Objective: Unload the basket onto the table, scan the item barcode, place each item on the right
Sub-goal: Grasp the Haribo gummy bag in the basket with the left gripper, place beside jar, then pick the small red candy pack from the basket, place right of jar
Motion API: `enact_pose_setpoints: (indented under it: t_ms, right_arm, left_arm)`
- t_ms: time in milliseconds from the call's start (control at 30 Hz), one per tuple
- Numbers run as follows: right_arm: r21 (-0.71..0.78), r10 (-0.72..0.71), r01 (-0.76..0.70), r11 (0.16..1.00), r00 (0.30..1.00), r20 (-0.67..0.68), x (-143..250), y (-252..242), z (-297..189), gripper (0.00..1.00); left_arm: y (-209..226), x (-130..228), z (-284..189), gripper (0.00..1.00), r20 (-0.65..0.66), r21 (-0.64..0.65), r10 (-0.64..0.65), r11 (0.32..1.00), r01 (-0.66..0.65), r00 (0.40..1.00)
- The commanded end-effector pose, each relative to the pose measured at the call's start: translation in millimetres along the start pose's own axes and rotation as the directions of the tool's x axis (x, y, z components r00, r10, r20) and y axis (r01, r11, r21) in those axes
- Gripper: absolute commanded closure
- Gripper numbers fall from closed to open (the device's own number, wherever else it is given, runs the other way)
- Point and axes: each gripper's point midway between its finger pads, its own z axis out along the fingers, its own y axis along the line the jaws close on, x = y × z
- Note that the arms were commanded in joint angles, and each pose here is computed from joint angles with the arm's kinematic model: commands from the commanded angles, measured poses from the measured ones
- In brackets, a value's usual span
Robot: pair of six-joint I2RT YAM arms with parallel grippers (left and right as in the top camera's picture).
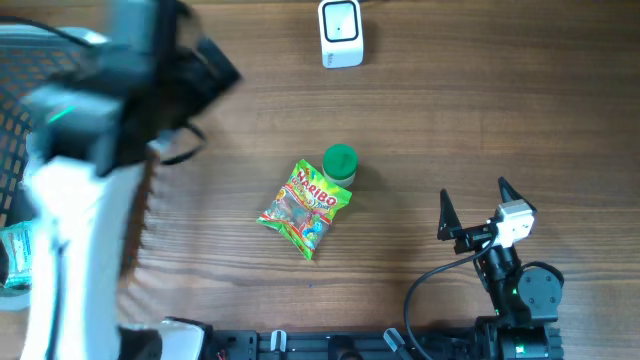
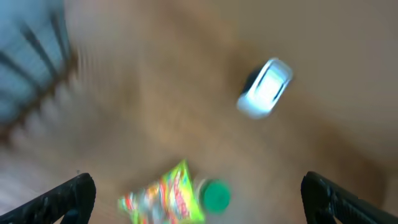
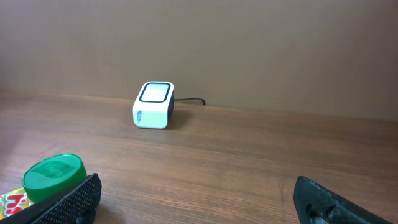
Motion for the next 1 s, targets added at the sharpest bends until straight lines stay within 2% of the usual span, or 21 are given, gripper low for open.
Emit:
enact_pose_setpoints:
  t_ms: [0,33,133,233,333,400,467,567,667,800,967]
  right_arm:
    - [0.003,0.003,-0.003,1.000,1.000,0.009,-1.8,-0.1,-0.1,0.00]
    - [0.003,0.004,-0.004,1.000,1.000,0.009,-1.8,-0.1,-0.1,0.00]
    - [0.003,0.004,-0.004,1.000,1.000,0.008,-1.7,-0.1,-0.1,0.00]
    - [0.003,0.004,-0.004,1.000,1.000,0.009,-1.8,-0.1,-0.1,0.00]
    - [0.003,0.004,-0.004,1.000,1.000,0.009,-1.8,-0.1,-0.1,0.00]
    - [0.003,0.004,-0.004,1.000,1.000,0.009,-1.8,-0.1,-0.1,0.00]
    - [0.003,0.004,-0.004,1.000,1.000,0.009,-1.8,-0.1,-0.1,0.00]
    - [0.003,0.004,-0.004,1.000,1.000,0.009,-1.8,-0.1,-0.1,0.00]
    - [0.003,0.004,-0.004,1.000,1.000,0.009,-1.8,-0.1,-0.1,0.00]
    - [0.003,0.004,-0.004,1.000,1.000,0.009,-1.8,-0.1,-0.1,0.00]
    - [0.003,0.004,-0.004,1.000,1.000,0.009,-1.8,-0.1,-0.1,0.00]
  left_arm:
    - [62.3,-66.6,-49.6,0.00,0.340,-0.177,-0.089,0.972,0.156,0.936]
    - [92.6,-73.7,-56.8,0.00,0.394,-0.205,-0.224,0.924,0.323,0.891]
    - [153.9,-79.0,-62.5,0.00,0.464,-0.244,-0.455,0.759,0.603,0.760]
    - [205.3,-87.8,-60.0,0.00,0.481,-0.264,-0.580,0.619,0.739,0.658]
    - [247.6,-89.1,-46.7,0.00,0.466,-0.305,-0.673,0.488,0.818,0.575]
    - [268.0,-80.0,-28.7,0.00,0.421,-0.371,-0.730,0.403,0.837,0.538]
    - [280.1,-74.6,-3.8,0.00,0.366,-0.432,-0.762,0.369,0.823,0.534]
    - [304.8,-49.5,43.7,0.00,0.300,-0.571,-0.811,0.270,0.776,0.503]
    - [330.8,-18.6,93.6,0.03,0.234,-0.690,-0.843,0.207,0.694,0.484]
    - [355.9,22.3,136.1,0.05,0.189,-0.772,-0.867,0.159,0.615,0.461]
    - [377.7,61.9,171.3,0.03,0.176,-0.791,-0.872,0.152,0.593,0.457]
